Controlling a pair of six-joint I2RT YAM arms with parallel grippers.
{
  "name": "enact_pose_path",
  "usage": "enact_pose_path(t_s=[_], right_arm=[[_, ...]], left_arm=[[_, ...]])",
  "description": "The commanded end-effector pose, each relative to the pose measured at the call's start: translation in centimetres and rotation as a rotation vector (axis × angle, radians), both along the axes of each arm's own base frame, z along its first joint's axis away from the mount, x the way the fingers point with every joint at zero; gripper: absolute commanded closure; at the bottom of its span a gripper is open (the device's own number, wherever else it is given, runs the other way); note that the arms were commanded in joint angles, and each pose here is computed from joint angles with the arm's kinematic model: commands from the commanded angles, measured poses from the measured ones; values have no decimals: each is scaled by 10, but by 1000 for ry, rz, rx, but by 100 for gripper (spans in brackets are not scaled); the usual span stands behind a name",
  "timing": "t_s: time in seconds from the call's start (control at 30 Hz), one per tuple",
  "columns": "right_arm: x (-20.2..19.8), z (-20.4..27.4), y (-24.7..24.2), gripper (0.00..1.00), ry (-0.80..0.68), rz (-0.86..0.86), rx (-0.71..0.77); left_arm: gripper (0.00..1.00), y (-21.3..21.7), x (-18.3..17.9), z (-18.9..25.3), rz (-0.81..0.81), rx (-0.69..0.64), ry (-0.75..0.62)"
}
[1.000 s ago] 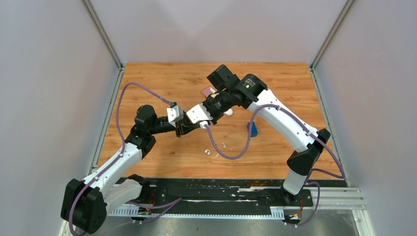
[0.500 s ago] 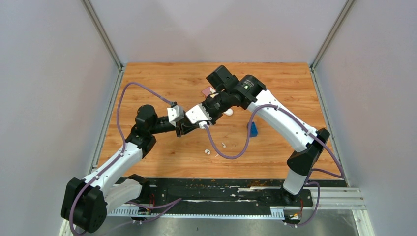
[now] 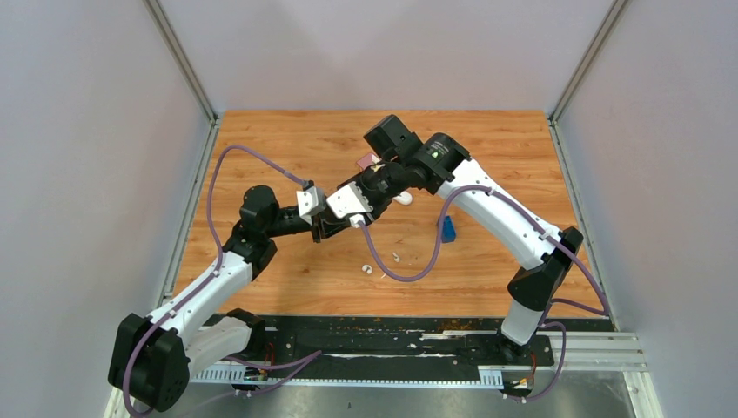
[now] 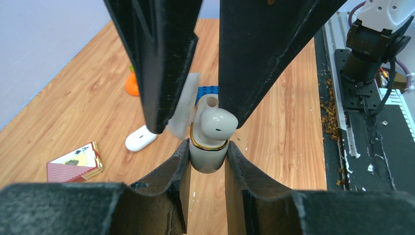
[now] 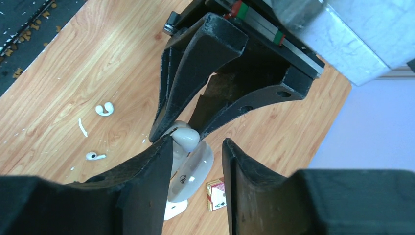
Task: Insert the wireless bluetooth earbuds into the charging case
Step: Place the earbud in the charging case, then adjust the earbud with the charging case.
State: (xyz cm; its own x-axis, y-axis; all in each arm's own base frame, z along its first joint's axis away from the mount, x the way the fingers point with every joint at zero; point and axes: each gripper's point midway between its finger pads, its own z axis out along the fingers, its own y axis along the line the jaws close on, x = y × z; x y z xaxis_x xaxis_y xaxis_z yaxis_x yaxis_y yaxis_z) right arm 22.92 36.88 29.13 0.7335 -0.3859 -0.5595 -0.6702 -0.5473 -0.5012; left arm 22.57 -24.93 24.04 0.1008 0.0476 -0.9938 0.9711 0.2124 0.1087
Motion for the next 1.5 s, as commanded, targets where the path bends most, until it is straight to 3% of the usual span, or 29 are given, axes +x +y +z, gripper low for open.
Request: enact_pose_path(t_s=[0.0, 0.57, 0.87, 0.93, 1.1, 1.27, 1.47], right_arm=[[6, 15, 7, 57, -70, 19, 62], [3, 23, -13, 49, -76, -47, 70], [14, 47, -24, 42, -97, -215, 138], [20, 55, -23, 45, -24, -336, 165], [14, 63, -20, 60, 371, -623, 170], [27, 59, -13, 73, 574, -802, 153], [37, 44, 0, 63, 771, -956, 99]], left_arm=[[100, -3, 5, 23, 2, -35, -68], [100, -2, 15, 23, 62, -65, 4], [100, 0, 21, 13, 99, -51, 8], [100, 4, 29, 13, 153, -57, 9], [100, 14, 48, 11, 281, -74, 13], [100, 20, 60, 10, 356, -78, 12], [100, 22, 66, 13, 391, -93, 28]])
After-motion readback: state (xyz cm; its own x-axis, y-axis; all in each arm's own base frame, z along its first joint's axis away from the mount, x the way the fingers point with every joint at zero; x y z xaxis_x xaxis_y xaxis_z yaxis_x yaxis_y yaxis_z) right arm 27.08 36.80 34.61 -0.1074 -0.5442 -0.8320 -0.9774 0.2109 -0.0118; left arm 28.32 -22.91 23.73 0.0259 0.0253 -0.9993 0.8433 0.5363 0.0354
